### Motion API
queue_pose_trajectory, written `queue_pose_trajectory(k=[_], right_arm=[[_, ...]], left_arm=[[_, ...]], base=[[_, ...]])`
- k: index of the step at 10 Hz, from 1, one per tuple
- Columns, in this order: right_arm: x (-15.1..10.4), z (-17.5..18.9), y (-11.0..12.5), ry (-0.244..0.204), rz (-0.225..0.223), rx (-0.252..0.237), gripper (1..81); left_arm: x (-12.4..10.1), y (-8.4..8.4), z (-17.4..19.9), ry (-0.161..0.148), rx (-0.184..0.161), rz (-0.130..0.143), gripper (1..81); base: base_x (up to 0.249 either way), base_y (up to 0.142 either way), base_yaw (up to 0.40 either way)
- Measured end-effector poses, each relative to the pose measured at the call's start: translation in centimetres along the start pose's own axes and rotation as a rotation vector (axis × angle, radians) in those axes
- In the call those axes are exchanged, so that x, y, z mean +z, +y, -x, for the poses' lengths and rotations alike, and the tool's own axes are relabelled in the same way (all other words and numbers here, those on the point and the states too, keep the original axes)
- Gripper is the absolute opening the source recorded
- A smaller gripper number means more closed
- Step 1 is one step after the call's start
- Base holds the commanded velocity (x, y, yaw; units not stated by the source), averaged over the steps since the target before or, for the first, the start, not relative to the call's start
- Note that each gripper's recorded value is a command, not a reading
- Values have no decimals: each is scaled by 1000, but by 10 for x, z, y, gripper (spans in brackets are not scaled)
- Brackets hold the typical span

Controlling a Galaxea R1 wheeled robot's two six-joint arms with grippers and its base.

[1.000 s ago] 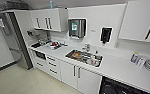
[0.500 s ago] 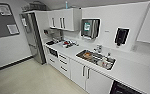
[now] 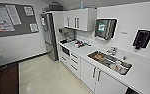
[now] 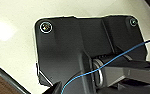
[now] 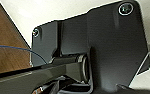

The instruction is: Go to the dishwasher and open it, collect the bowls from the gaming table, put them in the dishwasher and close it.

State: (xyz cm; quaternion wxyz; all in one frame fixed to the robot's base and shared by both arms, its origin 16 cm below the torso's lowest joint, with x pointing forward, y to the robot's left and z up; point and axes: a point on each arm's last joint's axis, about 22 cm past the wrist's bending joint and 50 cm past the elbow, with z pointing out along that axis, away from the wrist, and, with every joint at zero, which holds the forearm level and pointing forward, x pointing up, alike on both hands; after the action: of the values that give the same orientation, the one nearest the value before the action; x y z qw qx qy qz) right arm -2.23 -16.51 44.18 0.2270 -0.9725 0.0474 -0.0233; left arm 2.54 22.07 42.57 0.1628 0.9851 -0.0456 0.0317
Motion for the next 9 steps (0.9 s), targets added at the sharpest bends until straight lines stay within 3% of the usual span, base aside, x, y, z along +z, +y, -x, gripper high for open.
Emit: queue_pose_trajectory(k=[9], right_arm=[[5,-2,-14,2,-18,-11,811]], left_arm=[[0,-2,0,0,-4,-3,811]], base=[[0,0,373]])
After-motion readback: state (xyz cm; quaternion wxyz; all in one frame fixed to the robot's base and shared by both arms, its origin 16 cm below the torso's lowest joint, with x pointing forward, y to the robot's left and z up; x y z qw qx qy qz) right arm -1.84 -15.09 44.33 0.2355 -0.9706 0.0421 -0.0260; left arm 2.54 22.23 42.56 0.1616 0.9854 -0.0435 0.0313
